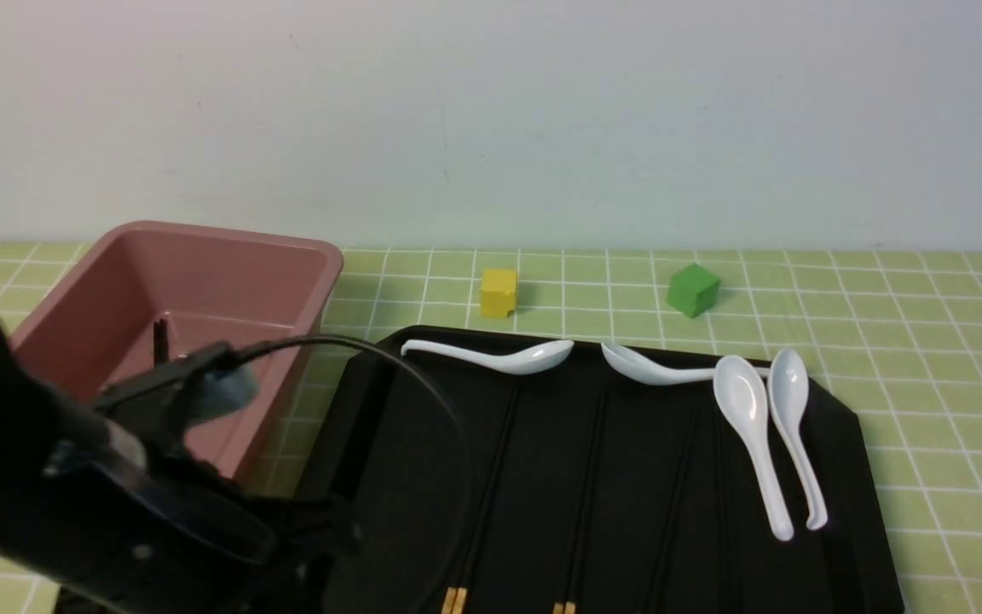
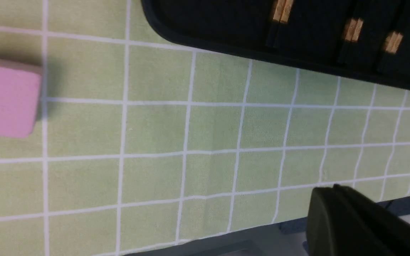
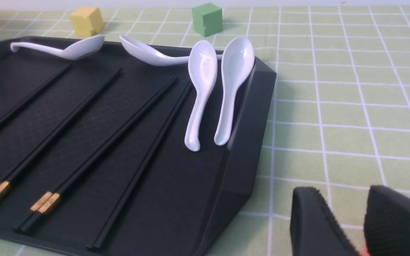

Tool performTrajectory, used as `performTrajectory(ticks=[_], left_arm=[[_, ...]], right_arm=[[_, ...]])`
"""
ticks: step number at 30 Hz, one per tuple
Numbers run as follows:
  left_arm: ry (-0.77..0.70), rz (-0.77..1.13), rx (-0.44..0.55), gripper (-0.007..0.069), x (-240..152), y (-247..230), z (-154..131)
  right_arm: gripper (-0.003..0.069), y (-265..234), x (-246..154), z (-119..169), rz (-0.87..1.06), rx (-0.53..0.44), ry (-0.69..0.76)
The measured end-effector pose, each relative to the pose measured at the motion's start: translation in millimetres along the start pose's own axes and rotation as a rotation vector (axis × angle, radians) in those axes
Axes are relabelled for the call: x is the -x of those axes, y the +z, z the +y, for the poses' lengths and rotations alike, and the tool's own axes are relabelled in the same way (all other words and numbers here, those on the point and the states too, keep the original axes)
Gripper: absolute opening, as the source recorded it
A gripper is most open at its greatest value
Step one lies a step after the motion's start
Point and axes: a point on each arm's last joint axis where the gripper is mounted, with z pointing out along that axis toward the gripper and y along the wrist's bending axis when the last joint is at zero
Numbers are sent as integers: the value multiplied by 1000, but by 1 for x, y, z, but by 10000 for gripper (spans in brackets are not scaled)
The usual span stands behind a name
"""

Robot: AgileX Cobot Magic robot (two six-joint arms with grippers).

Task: On green tablecloth take chopsticks from black tray and put them in box.
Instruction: 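Reach over to the black tray and grasp a pair of chopsticks with the left gripper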

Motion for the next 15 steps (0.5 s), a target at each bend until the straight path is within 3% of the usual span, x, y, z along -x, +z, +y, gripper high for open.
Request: performTrajectory(ticks=[6,15], left_arm=[[75,2,135,9,14,33,-45],[190,-28,277,267,46,95,-86]], right_arm=[[240,0,0,0,0,0,0],[240,0,0,0,0,0,0]])
